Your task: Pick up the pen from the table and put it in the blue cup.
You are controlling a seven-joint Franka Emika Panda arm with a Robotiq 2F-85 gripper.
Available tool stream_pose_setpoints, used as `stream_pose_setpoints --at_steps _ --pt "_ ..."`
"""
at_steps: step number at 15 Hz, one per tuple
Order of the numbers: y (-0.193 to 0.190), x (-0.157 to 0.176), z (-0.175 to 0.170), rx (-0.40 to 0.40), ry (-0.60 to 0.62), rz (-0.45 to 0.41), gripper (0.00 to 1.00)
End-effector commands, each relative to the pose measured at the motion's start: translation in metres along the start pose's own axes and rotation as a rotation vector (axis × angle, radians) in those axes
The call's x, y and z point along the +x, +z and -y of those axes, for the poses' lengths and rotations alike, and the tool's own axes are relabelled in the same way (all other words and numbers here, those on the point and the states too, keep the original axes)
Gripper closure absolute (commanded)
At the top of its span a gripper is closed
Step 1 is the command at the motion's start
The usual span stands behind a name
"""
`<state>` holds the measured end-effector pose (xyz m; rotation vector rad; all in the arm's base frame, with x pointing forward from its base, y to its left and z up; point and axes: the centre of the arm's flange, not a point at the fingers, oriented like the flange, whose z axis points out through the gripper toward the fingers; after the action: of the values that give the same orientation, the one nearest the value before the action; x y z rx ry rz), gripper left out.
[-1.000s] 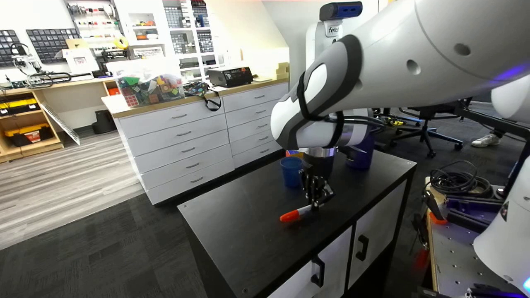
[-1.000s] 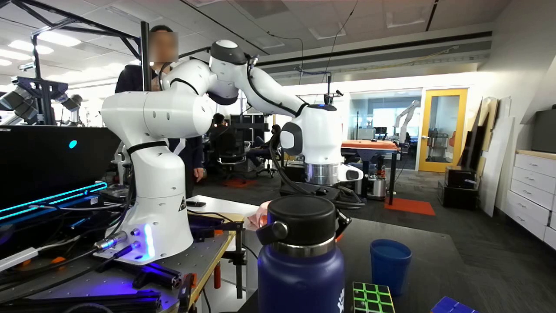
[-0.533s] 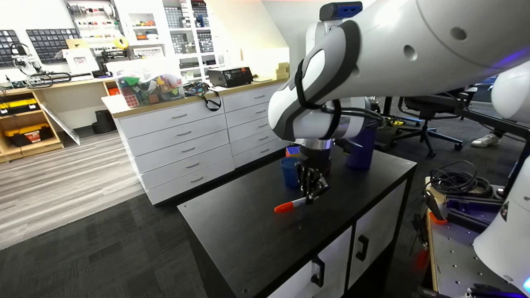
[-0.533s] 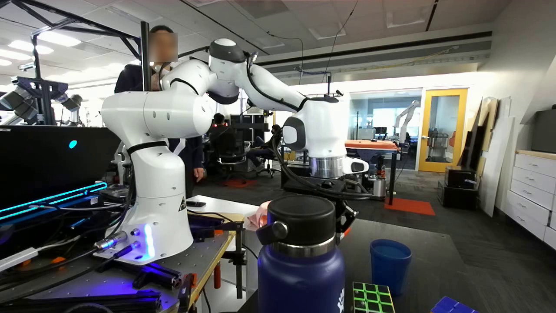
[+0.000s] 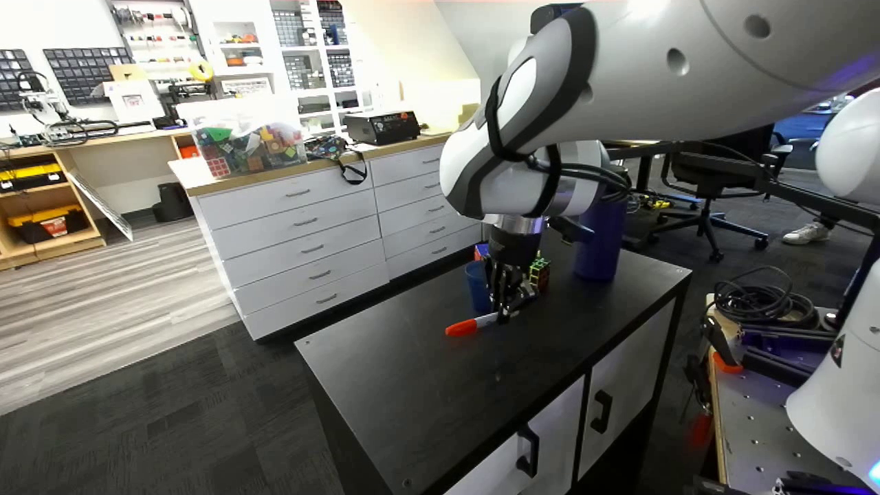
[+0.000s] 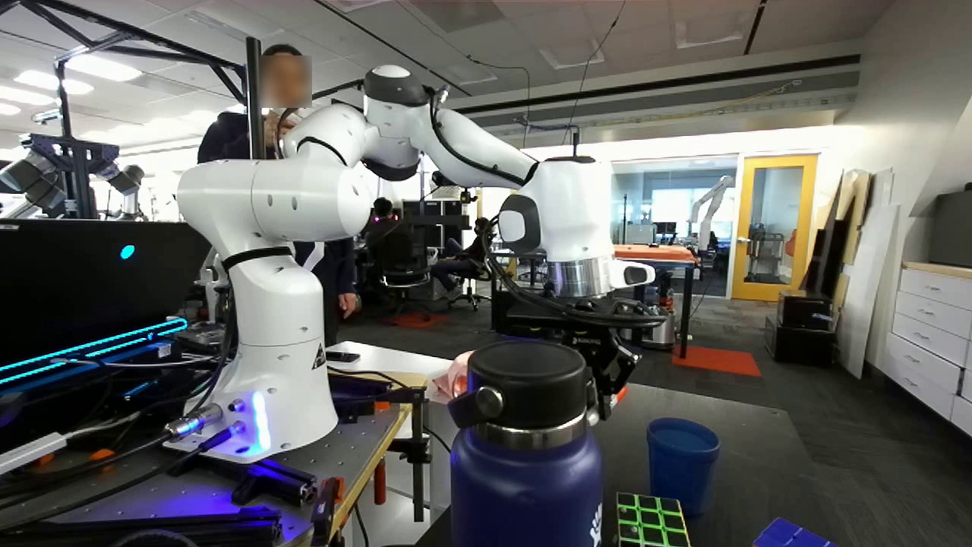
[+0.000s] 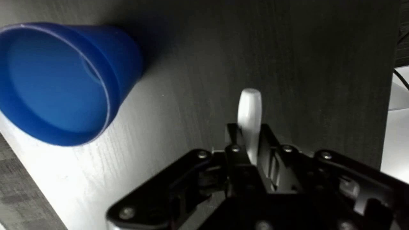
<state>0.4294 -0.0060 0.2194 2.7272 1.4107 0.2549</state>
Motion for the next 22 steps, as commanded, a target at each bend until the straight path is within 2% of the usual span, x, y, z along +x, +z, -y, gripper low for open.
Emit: stream_pose_setpoints --at_steps 1,9,22 --pt "-0.018 0.001 -0.011 -0.046 -0.018 0.006 0.94" --pt "-0.042 -0.002 -0.028 -0.134 -0.037 0.059 0.94" --pt "-0.074 -0.003 -0.041 -0.234 -0.078 0.136 0.94"
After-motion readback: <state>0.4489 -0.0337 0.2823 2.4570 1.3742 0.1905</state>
